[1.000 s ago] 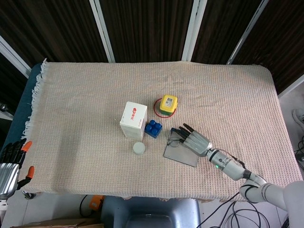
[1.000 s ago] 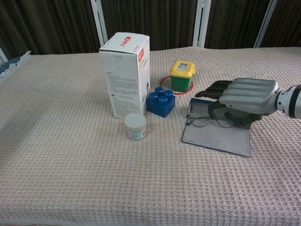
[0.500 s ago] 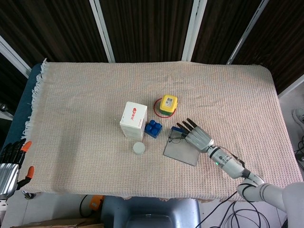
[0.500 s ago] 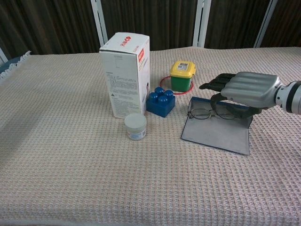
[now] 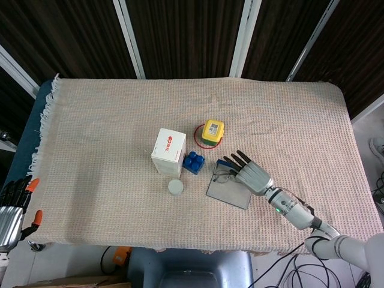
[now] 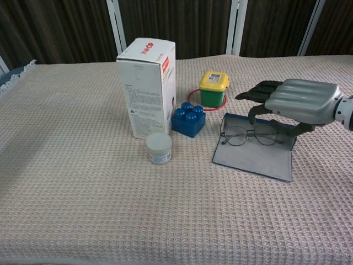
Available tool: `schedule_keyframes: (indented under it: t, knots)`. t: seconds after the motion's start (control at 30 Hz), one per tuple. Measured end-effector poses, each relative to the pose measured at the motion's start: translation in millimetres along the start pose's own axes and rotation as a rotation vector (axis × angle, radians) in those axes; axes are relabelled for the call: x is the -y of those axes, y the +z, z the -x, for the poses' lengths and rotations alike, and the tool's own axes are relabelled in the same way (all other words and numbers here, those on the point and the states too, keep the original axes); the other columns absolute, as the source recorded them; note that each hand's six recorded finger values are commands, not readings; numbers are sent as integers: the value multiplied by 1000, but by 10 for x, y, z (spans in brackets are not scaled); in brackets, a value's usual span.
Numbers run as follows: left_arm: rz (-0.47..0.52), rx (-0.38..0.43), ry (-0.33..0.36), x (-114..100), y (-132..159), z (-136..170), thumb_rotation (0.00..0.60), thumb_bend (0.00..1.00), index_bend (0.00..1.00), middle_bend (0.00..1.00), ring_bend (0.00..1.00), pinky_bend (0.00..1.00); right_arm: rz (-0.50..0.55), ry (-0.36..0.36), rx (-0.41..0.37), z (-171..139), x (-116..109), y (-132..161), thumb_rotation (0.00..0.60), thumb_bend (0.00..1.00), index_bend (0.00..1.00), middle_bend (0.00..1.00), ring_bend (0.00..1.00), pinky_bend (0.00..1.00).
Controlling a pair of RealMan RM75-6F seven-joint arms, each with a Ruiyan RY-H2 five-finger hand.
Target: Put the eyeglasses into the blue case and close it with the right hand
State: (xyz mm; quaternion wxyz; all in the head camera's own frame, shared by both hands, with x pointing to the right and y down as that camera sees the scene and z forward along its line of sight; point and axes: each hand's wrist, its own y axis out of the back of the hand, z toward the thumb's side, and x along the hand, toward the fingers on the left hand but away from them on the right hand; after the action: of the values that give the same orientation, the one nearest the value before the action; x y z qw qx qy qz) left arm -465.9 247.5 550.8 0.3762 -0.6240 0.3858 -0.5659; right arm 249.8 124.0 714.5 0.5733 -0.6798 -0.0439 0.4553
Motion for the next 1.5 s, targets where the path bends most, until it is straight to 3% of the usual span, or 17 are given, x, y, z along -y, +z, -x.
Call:
schedule_keyframes:
  t: [0.1, 0.23, 0.63, 1.5]
  knots:
    - [1, 3, 0, -2, 5, -1, 600, 450, 0, 0, 0, 30, 16, -35, 3, -77, -47, 18, 600, 386, 436, 0, 0, 0]
    - [2, 8, 1, -4, 10, 3, 600, 450, 0, 0, 0, 30, 72, -97, 27, -239, -92, 106, 600, 282, 450, 0, 0, 0]
    - [11, 13, 12, -41, -4, 36, 600, 450, 0, 0, 0, 30, 141, -66, 22, -407, 10, 584, 600, 252, 462, 0, 0, 0]
    - [10, 18, 11, -40, 0, 56, 600, 450, 0, 0, 0, 30, 139, -25, 27, -353, 199, 695, 600, 252, 452, 0, 0, 0]
